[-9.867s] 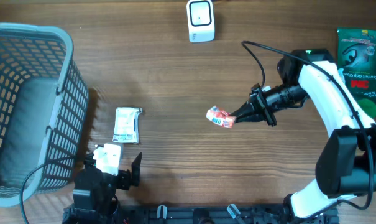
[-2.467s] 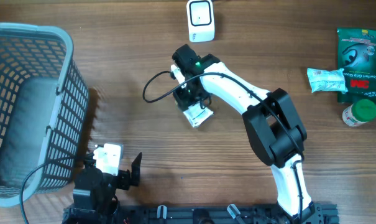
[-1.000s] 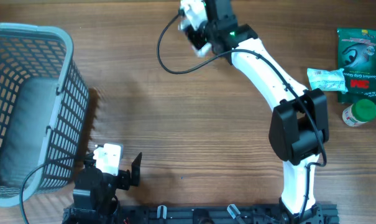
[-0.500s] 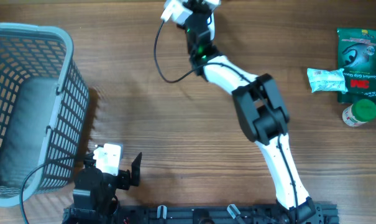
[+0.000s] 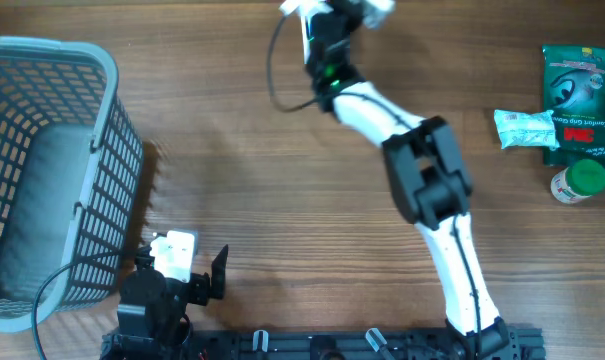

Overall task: Scan the item barcode
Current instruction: 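Carry the white pouch right and drop it on the pile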

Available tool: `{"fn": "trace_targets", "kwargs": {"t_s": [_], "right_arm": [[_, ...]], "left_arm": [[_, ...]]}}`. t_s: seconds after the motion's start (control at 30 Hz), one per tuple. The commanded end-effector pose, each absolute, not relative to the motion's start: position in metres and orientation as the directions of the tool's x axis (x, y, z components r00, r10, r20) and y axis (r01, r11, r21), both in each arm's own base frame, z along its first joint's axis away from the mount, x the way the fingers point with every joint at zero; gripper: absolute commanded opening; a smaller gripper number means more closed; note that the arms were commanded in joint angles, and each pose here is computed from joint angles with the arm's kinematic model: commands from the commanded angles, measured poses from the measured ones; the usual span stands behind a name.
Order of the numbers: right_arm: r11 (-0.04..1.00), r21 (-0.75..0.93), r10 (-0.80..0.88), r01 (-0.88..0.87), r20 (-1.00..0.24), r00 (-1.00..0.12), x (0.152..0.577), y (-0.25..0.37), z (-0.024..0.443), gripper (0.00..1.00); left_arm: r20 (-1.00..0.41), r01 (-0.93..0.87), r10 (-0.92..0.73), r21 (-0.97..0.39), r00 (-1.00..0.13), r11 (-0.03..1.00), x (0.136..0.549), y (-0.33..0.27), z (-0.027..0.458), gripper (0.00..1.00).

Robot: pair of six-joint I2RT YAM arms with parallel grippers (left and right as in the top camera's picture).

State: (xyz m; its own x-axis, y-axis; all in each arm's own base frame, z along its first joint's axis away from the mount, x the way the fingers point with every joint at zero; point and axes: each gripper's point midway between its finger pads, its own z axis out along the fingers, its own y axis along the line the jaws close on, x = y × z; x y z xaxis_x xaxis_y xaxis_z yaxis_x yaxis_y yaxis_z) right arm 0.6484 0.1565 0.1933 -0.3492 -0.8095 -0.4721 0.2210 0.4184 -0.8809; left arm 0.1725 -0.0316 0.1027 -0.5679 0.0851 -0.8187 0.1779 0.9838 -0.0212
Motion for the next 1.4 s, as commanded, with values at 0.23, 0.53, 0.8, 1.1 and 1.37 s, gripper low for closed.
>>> {"fn": "trace_targets", "kwargs": {"t_s": [0.23,0.53,0.8,1.1,1.37], "right_arm": [[0.465,-0.742,0.031,0.483,-0.532,-0.846,0.538,-0.268,0.114,0.32],[0.722,-0.25,0.48,0.645,-0.49,-0.728,0.462,-0.345,0.028,0.76],[0.841,0.361,0.522,0.403,-0.74,-0.425,0.509,-0.235,0.28,1.0],[0.945,0.326,0.297,-0.028,-0.892,-0.341,0.33,-0.027,0.489,1.0],[0.983,0.181,0.175,-0.018,-0.971,-0.163,0.124,0.022,0.515,1.0]], "left_arm": [[-0.822,0.194,0.101,-0.012,-0.56,0.981,0.173,-0.033,0.103,1.0],[-0.822,0.194,0.101,-0.012,-0.56,0.981,0.173,-0.033,0.103,1.0],[-0.822,0.194,0.101,-0.012,-0.56,0.981,0.173,-0.033,0.103,1.0],[-0.822,0.194,0.101,-0.012,-0.56,0.981,0.173,-0.033,0.103,1.0],[-0.822,0.194,0.101,-0.012,-0.56,0.981,0.173,-0.033,0.103,1.0]]}}
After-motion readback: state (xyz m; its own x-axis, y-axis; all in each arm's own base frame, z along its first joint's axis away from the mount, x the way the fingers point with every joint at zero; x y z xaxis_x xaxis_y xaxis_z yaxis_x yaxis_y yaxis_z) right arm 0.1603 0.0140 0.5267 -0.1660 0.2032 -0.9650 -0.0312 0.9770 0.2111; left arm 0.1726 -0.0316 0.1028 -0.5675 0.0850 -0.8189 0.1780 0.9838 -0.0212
